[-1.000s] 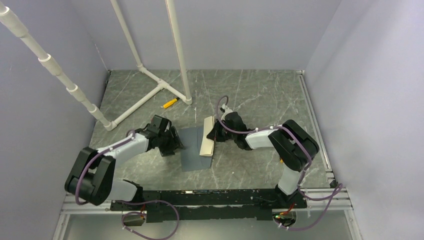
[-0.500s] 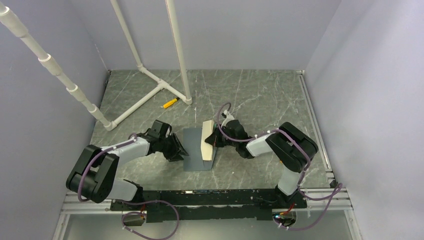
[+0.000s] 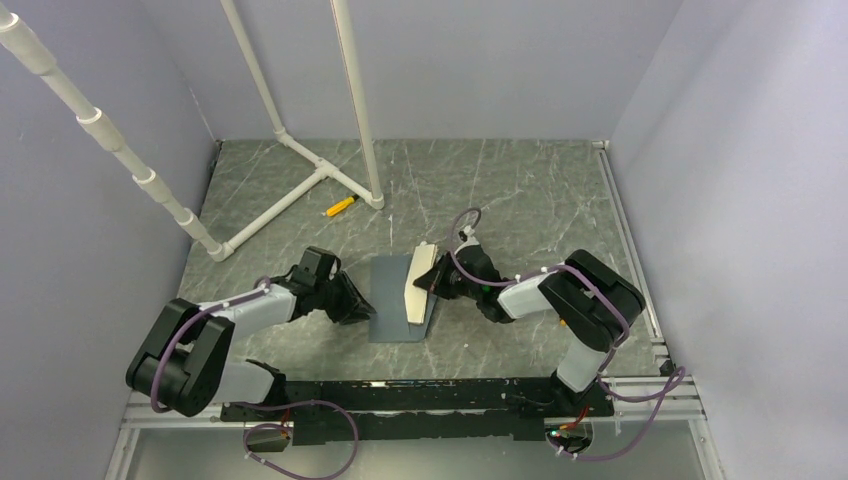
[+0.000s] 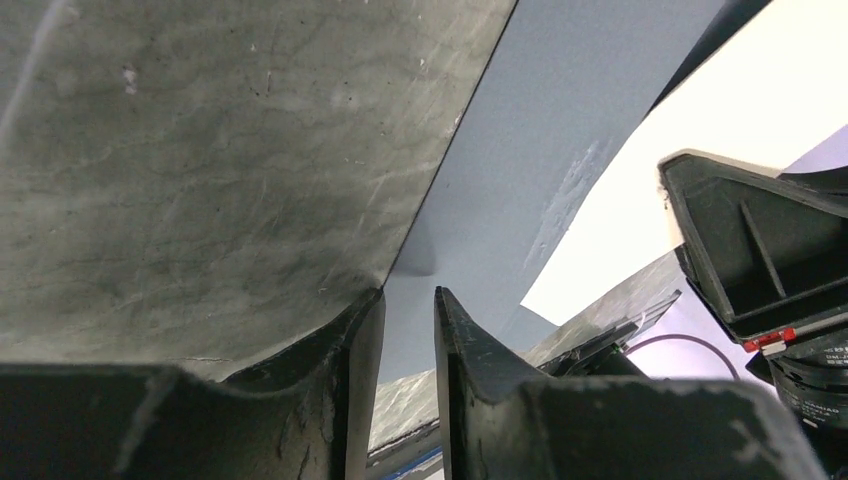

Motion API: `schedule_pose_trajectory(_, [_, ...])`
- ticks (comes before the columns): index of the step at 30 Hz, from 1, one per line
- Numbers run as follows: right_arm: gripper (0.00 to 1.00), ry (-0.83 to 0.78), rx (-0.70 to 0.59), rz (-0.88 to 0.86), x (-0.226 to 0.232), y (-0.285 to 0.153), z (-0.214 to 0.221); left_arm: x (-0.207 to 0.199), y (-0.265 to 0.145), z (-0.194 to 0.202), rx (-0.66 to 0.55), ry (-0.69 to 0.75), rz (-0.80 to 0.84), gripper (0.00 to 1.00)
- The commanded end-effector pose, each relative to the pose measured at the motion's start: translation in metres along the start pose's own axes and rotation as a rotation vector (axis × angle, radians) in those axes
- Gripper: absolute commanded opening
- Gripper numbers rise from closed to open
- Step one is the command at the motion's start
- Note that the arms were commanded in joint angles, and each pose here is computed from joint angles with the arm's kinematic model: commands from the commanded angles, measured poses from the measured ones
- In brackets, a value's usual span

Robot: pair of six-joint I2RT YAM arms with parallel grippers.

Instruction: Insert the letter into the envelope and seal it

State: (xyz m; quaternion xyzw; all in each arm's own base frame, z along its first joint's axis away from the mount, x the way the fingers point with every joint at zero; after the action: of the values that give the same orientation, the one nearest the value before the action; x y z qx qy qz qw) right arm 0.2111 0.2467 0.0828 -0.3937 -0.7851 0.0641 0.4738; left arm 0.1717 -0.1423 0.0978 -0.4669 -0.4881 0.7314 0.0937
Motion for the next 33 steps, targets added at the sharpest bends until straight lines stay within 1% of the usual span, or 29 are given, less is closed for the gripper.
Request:
schedule_pose_trajectory(1, [0.00,0.148,-0.027,0.064,0.006,0.001,-0.004,0.021,0.008,0.000,-0.071,-0.033,-0.092,0.32])
schedule_pose_trajectory(5, [0.00,0.173,-0.036,0.102,0.005,0.000,-0.002,0.019,0.010,0.000,-0.067,-0.051,-0.068,0.32])
schedule_pose_trajectory(7, [0.00,0.182,-0.029,0.115,0.004,0.000,-0.001,0.019,0.011,0.000,-0.073,-0.065,-0.053,0.33])
schedule_pose_trajectory(11, [0.00,0.195,0.029,0.079,0.006,0.006,0.002,0.017,0.013,-0.002,-0.084,-0.076,-0.036,0.35])
schedule_pose_trajectory(14, [0.00,0.203,0.078,0.047,0.009,0.011,0.005,0.016,0.016,-0.004,-0.089,-0.069,-0.034,0.32])
schedule_pose_trajectory(18, [0.00,0.194,0.110,0.036,0.008,0.011,0.008,0.013,0.019,-0.009,-0.106,-0.038,-0.067,0.28])
schedule_pose_trajectory(21, [0.00,0.172,0.122,0.043,0.007,0.009,0.009,0.009,0.019,-0.013,-0.135,-0.007,-0.079,0.29])
schedule_pose_trajectory(23, [0.00,0.168,0.129,0.027,0.007,0.007,0.010,0.005,0.018,-0.016,-0.150,0.017,-0.083,0.33])
schedule_pose_trajectory(27, [0.00,0.163,0.116,-0.114,0.016,0.003,0.007,-0.002,0.018,-0.020,-0.148,0.043,-0.074,0.48])
schedule_pose_trajectory(29, [0.00,0.165,0.114,-0.150,0.018,0.003,0.005,-0.002,0.017,-0.021,-0.139,0.042,-0.070,0.53])
schedule_pose_trajectory(31, [0.00,0.171,0.111,-0.169,0.019,0.003,0.004,-0.001,0.017,-0.023,-0.132,0.034,-0.069,0.58])
schedule_pose_trajectory(33, [0.00,0.169,0.117,-0.178,0.019,0.004,0.004,0.000,0.017,-0.024,-0.127,0.032,-0.070,0.58])
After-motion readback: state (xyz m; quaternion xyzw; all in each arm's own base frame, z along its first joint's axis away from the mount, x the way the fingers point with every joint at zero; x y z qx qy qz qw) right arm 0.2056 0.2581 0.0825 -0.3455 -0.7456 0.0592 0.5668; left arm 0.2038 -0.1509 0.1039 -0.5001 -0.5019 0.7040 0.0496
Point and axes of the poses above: each gripper's point midway between its finger pads, its own y axis out along the fingers, its own x axis along the line the jaws close on, z = x × y, the point moved 10 cm from there along -y, back along the fingers, and after that the axes turned 11 degrees about -y, right-handed, at the moved point
